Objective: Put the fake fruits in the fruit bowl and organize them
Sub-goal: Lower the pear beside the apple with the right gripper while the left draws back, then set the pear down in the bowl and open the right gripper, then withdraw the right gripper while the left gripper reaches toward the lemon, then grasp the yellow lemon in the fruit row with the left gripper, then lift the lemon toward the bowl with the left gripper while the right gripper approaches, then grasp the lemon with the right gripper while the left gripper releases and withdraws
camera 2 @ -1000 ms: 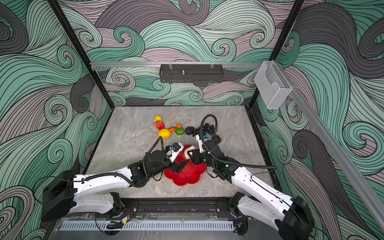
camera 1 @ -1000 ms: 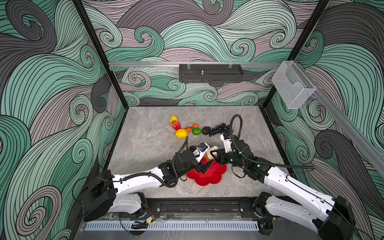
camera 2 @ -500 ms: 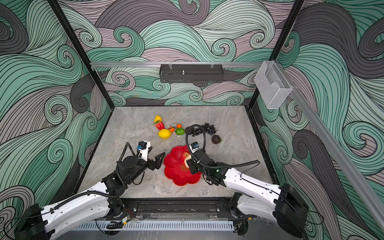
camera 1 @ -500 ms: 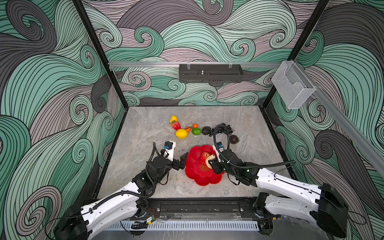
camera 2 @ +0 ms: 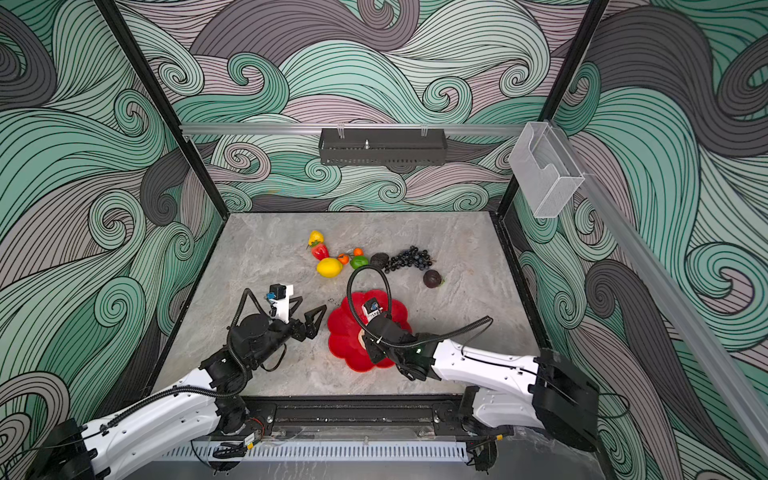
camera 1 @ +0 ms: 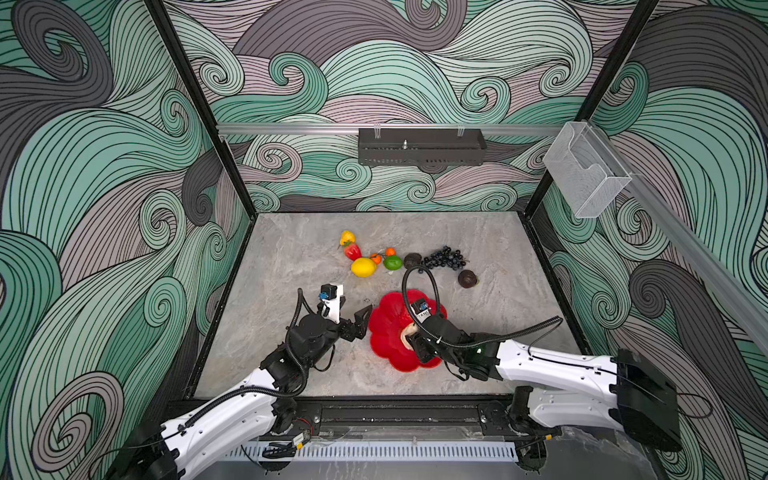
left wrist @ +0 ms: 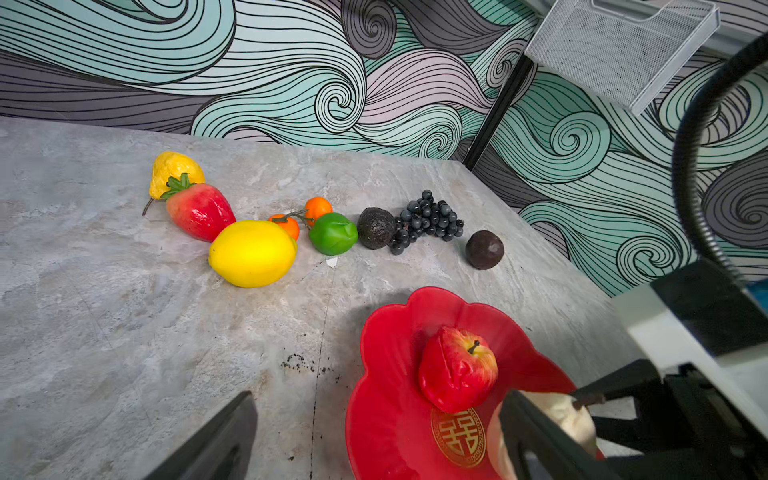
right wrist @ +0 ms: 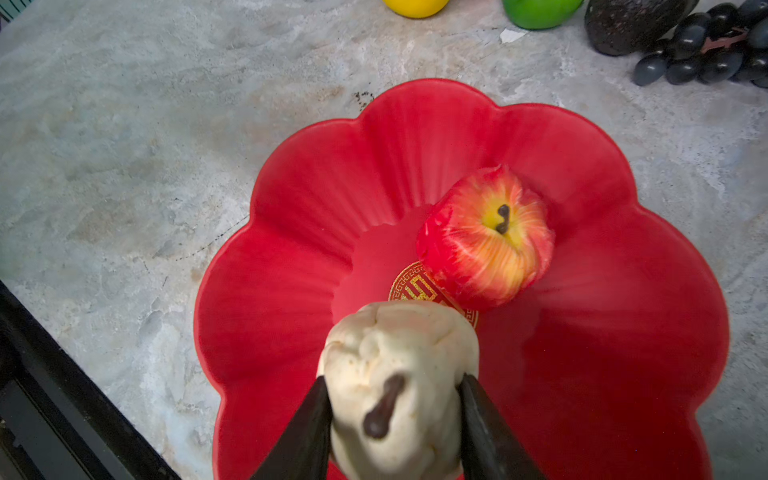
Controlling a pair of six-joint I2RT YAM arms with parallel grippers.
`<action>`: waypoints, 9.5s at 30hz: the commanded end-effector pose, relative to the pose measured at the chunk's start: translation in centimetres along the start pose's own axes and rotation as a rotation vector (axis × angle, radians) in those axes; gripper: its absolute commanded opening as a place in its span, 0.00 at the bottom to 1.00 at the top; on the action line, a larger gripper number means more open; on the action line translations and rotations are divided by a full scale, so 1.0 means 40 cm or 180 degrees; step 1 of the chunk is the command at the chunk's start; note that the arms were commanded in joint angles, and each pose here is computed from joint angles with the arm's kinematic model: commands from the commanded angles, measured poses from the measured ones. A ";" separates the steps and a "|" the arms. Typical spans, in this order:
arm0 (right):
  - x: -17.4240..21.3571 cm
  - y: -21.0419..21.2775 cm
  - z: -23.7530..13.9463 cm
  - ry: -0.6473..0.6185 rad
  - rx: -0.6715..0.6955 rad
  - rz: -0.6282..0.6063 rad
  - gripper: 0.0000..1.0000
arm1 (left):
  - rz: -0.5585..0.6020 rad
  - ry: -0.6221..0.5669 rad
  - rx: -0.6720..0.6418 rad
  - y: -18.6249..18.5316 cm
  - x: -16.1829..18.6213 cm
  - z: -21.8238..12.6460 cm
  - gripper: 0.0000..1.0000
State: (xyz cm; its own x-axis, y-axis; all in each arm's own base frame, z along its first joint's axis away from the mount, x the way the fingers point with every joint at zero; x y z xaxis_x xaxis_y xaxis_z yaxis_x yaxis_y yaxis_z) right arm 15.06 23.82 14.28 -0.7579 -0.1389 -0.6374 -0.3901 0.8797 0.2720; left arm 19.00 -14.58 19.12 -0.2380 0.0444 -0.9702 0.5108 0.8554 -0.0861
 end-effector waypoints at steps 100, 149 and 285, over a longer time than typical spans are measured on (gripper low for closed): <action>-0.069 0.115 0.143 -0.0257 0.0329 -0.0628 0.76 | -0.0252 -0.0050 -0.0021 0.024 0.001 0.002 0.93; -0.109 -0.143 -0.187 -0.1002 0.0246 0.0425 0.89 | -0.1141 0.2083 -0.0956 0.210 -0.086 0.289 0.99; -0.158 -0.112 -0.166 -0.1114 -0.0455 0.1393 0.52 | -0.2132 0.0906 0.0052 -0.131 -0.226 0.094 0.99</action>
State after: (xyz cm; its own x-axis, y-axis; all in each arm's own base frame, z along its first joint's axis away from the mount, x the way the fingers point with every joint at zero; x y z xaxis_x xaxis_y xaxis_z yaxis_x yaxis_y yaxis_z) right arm 18.52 18.68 22.06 -0.6549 0.4698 -0.5920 -0.1635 0.6767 0.7179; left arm 21.33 -24.52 26.62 -0.7966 -0.3840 -0.4669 0.1817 0.5846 -0.7907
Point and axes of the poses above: each gripper's point midway between its finger pads, its own z axis out along the fingers, its own y axis along the line the jaws close on, x = y × z, the point moved 7 cm from there along -z, back along the fingers, and after that the axes turned 15 degrees about z, right-handed, at the moved point
